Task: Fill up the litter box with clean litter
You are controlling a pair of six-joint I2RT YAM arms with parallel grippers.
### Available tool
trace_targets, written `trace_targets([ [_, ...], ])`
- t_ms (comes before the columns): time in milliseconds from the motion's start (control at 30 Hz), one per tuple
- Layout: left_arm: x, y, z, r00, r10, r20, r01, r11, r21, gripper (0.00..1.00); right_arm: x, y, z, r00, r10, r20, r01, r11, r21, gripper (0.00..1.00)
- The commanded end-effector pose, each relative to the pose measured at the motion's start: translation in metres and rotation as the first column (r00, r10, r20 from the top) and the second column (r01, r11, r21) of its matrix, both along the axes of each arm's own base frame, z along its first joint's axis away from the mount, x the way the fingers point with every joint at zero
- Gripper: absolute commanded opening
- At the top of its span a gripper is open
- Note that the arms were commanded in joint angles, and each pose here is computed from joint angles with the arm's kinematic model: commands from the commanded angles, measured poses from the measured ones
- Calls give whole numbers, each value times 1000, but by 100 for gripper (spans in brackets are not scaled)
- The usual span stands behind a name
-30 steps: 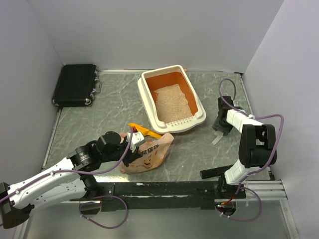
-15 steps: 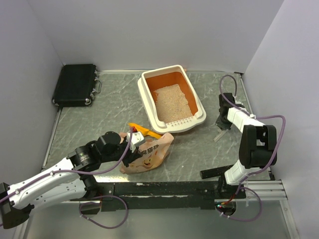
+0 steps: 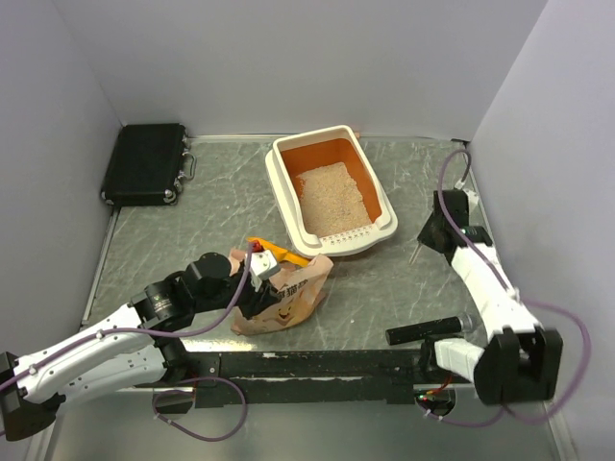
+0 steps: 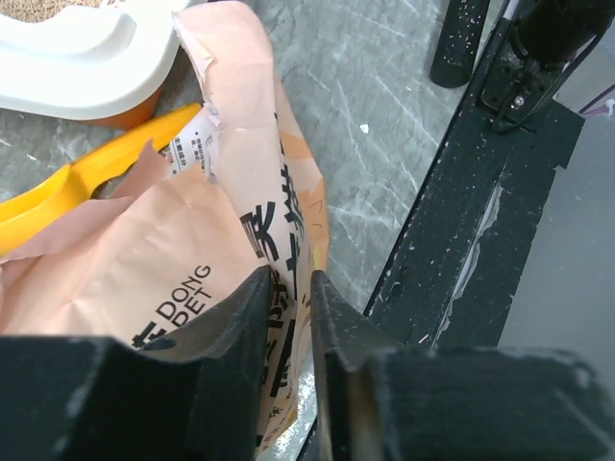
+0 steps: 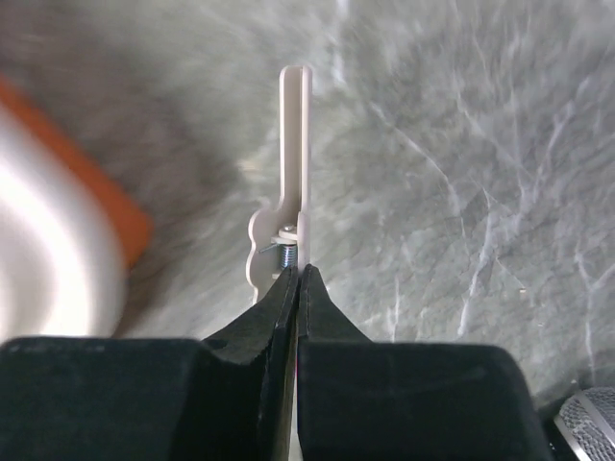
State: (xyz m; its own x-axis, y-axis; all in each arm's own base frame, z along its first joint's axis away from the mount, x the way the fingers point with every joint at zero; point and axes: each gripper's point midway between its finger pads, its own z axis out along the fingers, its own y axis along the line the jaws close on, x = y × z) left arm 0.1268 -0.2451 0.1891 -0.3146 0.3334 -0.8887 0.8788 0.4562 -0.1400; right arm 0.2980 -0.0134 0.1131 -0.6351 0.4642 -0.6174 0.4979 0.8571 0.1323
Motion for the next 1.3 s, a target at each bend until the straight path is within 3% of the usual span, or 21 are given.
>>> trace_targets([
  [0,1,-10,39,999,-4,45,9,995,-104,30,-14,4,50,986,57,157,-49,997,-54,0],
  [167,11,-4,65,995,67,69,-57,989,-133,34,-24,38,81,937,200,287,-202,979,-21,0],
  [333,22,-2,109,985,164,49,-151,967,-203,36,-42,114,144,719,500,482,-562,827,-19,0],
  [467,10,-10,144,992,127,-11,-124,945,-304,38,-77,160,179,498,642,583,-780,625,-22,0],
  [500,8,-12,154,994,113,-16,-111,933,-343,39,-94,172,190,411,671,617,-839,543,-30,0],
  [567,0,-17,162,995,83,-61,-100,913,-395,39,-112,183,205,301,682,666,-890,451,-61,0],
  [600,-3,-20,168,996,59,-65,-81,899,-431,39,-131,192,212,216,688,693,-930,362,-69,0],
  [633,-7,-22,172,995,40,-89,-76,886,-457,39,-139,196,219,161,683,713,-944,318,-91,0],
  [700,-15,-26,173,992,-2,-123,-60,865,-498,39,-158,204,224,85,675,733,-969,226,-97,0],
  [733,-17,-29,183,994,-27,-105,-35,839,-544,39,-173,210,228,15,666,746,-985,138,-103,0],
  [833,-27,-35,191,991,-100,-86,26,786,-617,40,-199,220,234,-97,624,775,-994,-25,-104,0],
  [1000,-34,-48,188,981,-178,-78,84,750,-656,39,-224,228,246,-161,571,805,-986,-118,-114,0],
  [1267,-42,-58,193,968,-246,-49,142,698,-702,39,-226,241,248,-164,566,808,-985,-137,-104,0],
])
